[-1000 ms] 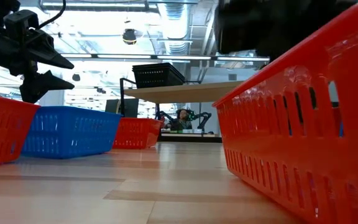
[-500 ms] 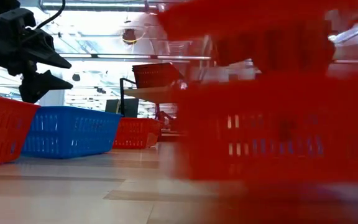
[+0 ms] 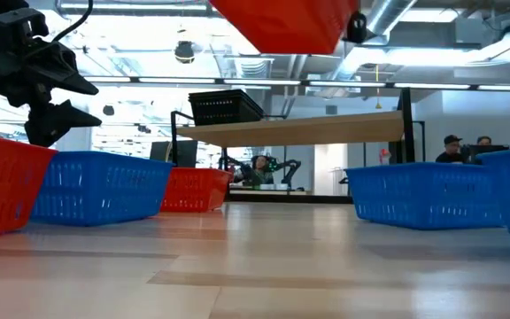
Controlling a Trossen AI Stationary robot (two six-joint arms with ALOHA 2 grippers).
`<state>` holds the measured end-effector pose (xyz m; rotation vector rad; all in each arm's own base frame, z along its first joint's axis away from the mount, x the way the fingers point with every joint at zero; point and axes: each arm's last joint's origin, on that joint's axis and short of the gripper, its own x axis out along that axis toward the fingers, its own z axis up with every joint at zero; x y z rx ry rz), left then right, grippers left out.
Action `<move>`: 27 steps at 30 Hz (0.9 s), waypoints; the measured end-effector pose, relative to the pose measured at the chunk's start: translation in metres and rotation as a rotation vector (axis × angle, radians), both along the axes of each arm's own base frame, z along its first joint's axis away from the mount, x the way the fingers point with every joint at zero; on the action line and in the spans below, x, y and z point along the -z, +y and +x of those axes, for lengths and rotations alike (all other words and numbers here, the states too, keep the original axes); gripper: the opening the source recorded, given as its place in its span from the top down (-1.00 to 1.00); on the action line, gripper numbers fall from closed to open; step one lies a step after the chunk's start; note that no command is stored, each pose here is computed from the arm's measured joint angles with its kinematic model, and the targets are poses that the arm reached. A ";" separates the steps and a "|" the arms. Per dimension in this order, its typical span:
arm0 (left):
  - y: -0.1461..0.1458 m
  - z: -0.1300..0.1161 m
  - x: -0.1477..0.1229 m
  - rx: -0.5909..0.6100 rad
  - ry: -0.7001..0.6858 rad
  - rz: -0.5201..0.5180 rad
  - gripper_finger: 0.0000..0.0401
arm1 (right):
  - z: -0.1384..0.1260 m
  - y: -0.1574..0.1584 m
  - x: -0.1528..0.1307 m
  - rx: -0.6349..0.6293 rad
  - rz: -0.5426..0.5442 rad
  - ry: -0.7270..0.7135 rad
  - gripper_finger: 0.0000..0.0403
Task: Stack baskets on shelf by color
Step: Put the bottom right red bin on the shelf
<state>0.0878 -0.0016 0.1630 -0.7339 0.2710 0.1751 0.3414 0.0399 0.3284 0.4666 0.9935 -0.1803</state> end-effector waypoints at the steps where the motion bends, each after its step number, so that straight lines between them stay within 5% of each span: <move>1: 0.000 0.000 0.000 0.001 0.000 -0.001 -0.12 | -0.003 -0.016 -0.009 0.019 -0.023 -0.006 0.98; 8: 0.000 0.000 0.000 0.006 -0.001 -0.002 -0.12 | -0.025 -0.129 -0.051 0.111 -0.195 -0.014 0.98; 12: 0.000 0.000 0.000 0.008 -0.002 -0.003 -0.12 | -0.035 -0.180 -0.047 0.129 -0.244 0.051 0.98; 19: -0.001 0.000 0.000 0.028 -0.004 -0.014 -0.12 | -0.033 -0.223 -0.031 0.026 -0.233 0.081 0.97; 27: -0.001 0.000 0.000 0.048 -0.004 -0.020 -0.12 | -0.018 -0.238 0.000 -0.056 -0.196 0.177 0.94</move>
